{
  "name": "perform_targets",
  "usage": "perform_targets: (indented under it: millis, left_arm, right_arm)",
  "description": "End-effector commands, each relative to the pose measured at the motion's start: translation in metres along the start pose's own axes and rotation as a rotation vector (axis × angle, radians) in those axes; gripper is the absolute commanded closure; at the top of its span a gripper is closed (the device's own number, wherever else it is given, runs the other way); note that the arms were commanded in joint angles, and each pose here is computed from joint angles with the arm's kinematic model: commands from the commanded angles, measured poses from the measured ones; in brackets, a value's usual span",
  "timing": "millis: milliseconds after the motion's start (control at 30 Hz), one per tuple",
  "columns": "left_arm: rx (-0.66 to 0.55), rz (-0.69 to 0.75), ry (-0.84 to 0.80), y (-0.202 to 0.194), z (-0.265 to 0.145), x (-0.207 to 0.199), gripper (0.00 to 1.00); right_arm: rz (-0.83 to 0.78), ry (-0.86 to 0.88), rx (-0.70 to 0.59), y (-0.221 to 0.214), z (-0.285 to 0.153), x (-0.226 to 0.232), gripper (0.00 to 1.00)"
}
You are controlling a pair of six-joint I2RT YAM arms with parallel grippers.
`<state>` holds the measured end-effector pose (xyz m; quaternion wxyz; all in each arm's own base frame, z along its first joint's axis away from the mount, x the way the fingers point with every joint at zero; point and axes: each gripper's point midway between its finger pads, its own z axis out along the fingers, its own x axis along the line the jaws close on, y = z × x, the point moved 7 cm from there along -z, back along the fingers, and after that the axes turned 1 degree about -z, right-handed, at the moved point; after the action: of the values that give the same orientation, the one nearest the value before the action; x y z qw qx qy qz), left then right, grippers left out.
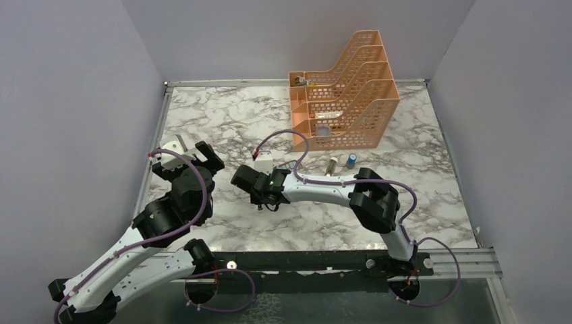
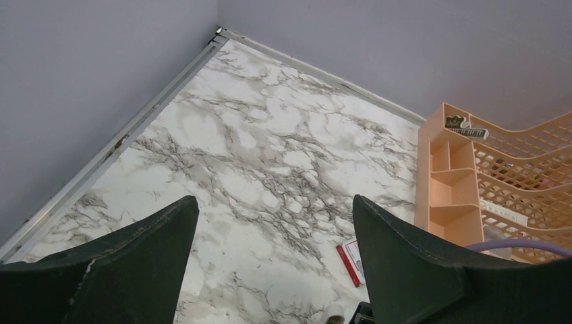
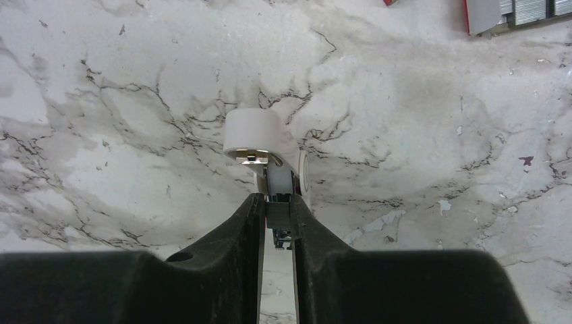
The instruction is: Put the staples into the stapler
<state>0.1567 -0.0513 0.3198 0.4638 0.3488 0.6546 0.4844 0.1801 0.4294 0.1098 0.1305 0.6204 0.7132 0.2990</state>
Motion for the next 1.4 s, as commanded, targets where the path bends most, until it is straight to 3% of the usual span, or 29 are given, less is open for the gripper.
perform_targets:
  millis: [0, 1367]
  left_arm:
    - [-0.026, -0.027, 0.032, 0.010, -0.001, 0.004, 0.15]
    - [-0.022, -0.026, 0.027, 0.007, -0.001, 0.005, 0.15]
  right_arm:
    - [-0.019, 0.019, 0.002, -0.005, 0.007, 0.008, 0.77]
    - [-0.098, 0.018, 0.089, -0.029, -0.002, -0.002, 0.76]
